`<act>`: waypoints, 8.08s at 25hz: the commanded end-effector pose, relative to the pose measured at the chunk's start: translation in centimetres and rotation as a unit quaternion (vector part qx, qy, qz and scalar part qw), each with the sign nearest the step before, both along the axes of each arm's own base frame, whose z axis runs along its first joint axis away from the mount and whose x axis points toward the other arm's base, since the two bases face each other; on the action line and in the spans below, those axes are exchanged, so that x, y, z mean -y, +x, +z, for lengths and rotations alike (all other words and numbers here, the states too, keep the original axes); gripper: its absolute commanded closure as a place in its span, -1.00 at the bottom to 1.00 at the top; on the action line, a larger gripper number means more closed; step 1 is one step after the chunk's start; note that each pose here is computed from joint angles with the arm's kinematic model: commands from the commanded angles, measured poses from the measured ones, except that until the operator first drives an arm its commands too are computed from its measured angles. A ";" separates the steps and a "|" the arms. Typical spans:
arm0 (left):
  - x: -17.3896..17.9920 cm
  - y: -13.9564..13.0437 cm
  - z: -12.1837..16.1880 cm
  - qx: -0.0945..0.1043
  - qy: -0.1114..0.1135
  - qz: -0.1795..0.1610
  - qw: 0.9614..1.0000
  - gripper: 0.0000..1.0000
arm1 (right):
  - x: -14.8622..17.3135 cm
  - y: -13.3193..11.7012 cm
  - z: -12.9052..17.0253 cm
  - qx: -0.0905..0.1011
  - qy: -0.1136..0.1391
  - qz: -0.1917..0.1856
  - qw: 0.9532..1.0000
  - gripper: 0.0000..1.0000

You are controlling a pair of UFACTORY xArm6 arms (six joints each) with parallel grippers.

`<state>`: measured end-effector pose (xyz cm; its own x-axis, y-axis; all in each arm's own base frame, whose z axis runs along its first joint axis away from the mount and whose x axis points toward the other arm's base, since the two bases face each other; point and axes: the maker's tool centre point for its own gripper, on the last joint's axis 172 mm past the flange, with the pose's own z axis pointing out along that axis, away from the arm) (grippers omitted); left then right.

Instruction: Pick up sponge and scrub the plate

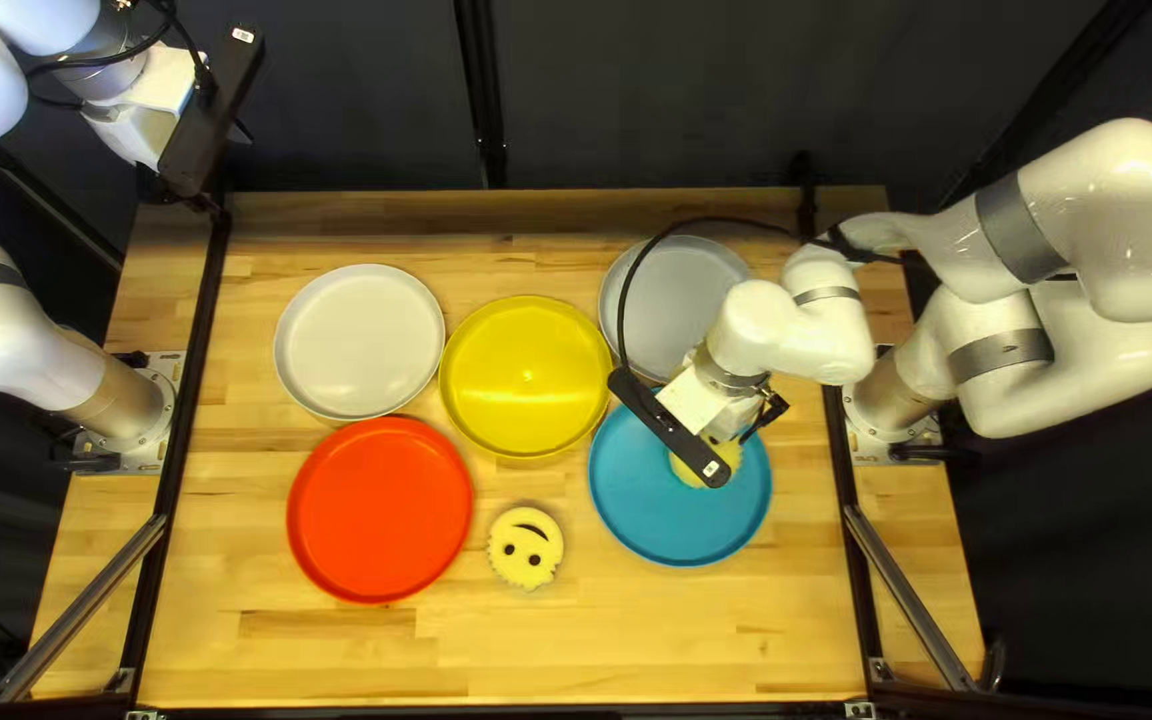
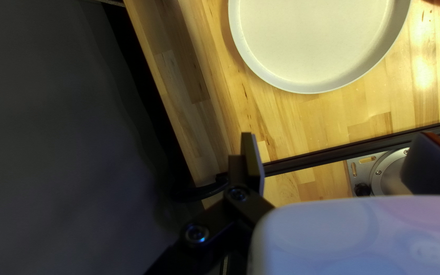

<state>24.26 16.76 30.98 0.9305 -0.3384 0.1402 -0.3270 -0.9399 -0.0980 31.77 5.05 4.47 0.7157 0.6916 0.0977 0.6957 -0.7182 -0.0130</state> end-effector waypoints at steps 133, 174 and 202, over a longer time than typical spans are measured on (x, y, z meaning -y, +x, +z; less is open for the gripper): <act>0.0 0.0 0.0 0.000 0.000 0.000 1.000 -1.00 | -3.8 -3.0 -0.8 -0.050 -0.007 0.005 0.999 1.00; 0.0 0.0 0.0 0.000 0.000 0.000 1.000 -1.00 | -1.1 -2.6 -1.2 -0.025 -0.053 0.047 0.997 1.00; 0.0 0.0 0.0 0.000 0.000 0.000 1.000 -1.00 | -5.3 -5.6 0.3 -0.018 -0.058 0.063 0.996 1.00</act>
<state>24.26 16.76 30.98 0.9305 -0.3384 0.1402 -0.3270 -0.9399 -0.0980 26.06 9.53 4.79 0.6288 0.7775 -0.0139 0.7773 -0.6280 0.0376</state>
